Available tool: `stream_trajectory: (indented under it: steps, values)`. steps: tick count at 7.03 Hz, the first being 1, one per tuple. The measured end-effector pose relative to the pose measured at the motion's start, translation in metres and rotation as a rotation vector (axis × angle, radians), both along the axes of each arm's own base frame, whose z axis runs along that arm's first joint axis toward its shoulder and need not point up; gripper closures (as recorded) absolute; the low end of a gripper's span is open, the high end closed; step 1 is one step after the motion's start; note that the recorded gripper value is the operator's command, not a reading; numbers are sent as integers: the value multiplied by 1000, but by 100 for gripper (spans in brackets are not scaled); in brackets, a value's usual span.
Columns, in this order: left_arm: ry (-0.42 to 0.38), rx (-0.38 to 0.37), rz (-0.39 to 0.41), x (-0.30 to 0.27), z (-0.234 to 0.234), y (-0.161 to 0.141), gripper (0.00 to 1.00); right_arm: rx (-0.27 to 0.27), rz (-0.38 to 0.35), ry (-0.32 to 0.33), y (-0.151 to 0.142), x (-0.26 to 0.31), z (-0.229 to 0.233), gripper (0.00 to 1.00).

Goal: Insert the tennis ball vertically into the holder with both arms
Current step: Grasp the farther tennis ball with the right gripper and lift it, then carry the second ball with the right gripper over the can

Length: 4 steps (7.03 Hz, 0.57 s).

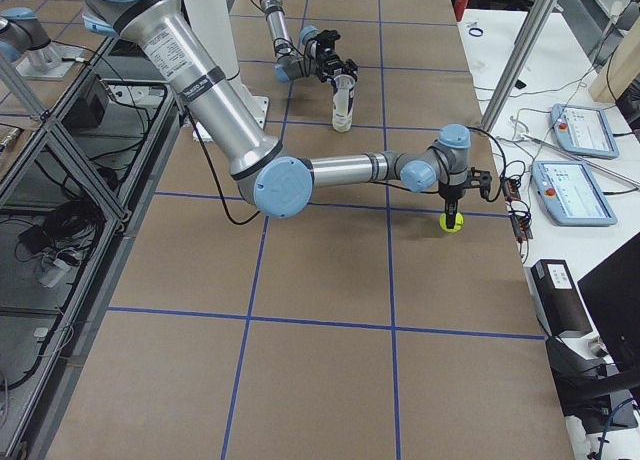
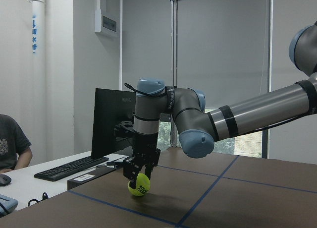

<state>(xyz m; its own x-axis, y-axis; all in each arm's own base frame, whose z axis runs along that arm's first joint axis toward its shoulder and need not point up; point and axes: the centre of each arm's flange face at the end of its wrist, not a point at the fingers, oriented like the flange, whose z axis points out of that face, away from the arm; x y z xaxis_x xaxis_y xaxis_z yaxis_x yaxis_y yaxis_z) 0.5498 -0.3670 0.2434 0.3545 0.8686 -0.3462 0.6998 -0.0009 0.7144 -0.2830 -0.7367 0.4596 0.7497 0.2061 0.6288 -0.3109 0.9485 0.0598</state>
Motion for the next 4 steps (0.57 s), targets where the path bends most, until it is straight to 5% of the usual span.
stream_trajectory:
  steps: [2, 4]
  values:
    - [-2, -1, 0, 0, 1, 0, 13, -64, 44, -55, 54, 2, -116, 100]
    - [-4, -2, 0, 1, 2, 0, 13, -186, 150, -226, 151, -32, -223, 100]
